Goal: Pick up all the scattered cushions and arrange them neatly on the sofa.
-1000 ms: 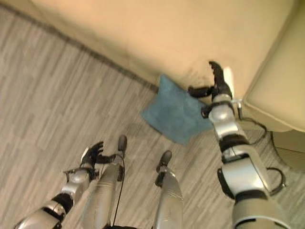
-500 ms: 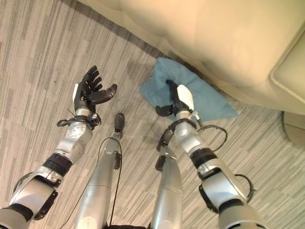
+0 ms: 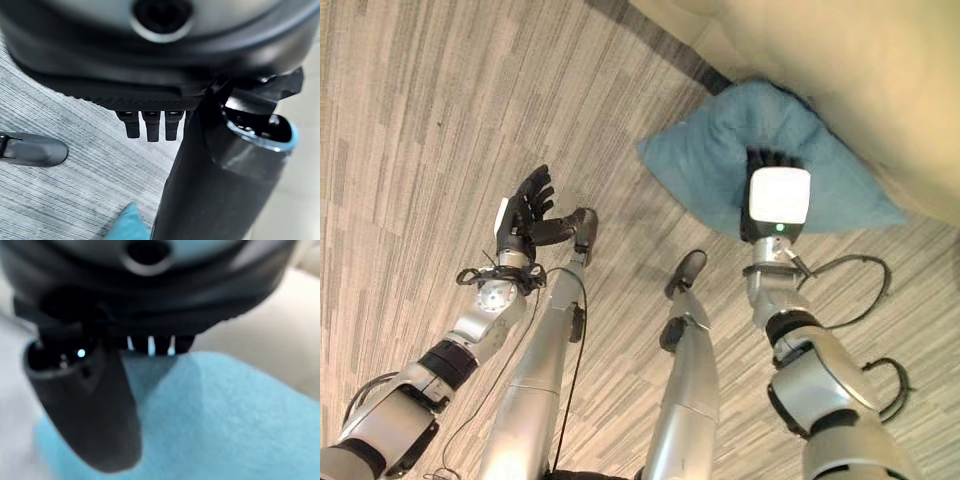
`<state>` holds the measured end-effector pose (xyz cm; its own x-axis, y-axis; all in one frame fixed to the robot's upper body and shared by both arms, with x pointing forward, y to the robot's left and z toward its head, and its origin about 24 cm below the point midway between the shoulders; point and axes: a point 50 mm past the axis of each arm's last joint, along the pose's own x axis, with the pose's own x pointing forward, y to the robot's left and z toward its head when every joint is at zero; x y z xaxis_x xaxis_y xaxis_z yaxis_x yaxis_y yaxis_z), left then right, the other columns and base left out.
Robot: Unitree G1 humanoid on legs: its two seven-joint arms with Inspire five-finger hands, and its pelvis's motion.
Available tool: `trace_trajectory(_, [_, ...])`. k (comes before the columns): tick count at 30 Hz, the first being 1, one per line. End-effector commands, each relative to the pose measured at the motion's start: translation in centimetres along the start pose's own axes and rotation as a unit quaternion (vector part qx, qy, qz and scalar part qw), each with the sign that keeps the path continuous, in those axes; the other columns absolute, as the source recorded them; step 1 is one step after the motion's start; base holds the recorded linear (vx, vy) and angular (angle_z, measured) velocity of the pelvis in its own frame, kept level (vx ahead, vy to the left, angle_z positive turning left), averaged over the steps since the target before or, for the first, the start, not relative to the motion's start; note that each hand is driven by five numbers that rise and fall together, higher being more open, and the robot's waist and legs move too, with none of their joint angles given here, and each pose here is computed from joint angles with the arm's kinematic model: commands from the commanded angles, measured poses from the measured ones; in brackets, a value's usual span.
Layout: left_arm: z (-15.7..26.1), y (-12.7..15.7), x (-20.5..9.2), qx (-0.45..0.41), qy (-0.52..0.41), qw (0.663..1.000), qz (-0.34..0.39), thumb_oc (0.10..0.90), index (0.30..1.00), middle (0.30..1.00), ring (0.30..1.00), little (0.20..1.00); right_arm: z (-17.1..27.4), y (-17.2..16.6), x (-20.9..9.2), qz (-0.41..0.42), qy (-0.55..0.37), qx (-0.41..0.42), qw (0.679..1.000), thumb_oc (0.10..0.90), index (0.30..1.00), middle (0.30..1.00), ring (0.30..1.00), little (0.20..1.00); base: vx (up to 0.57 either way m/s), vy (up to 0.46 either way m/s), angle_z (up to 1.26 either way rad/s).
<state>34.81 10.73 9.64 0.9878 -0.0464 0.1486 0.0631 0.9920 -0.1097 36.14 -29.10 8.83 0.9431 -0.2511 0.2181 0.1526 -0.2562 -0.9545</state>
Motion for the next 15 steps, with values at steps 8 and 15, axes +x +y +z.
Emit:
trace_trajectory(8, [-2.1, -3.3, -2.0, -0.046, 0.011, 0.998, -0.039, 0.8, 0.9, 0.9, 0.9, 0.9, -1.6, 9.6, -9.7, 0.172, 0.015, 0.031, 0.985, 0.4, 0.3, 0.3, 0.3, 0.3, 0.02, 0.005, 0.05])
trace_trajectory(15, [-3.9, 2.0, -4.2, -0.05, 0.023, 0.997, 0.052, 0.8, 0.9, 0.9, 0.9, 0.9, 1.8, 6.8, -9.1, 0.009, 0.013, 0.229, 0.973, 0.4, 0.3, 0.3, 0.3, 0.3, 0.13, 0.011, 0.0])
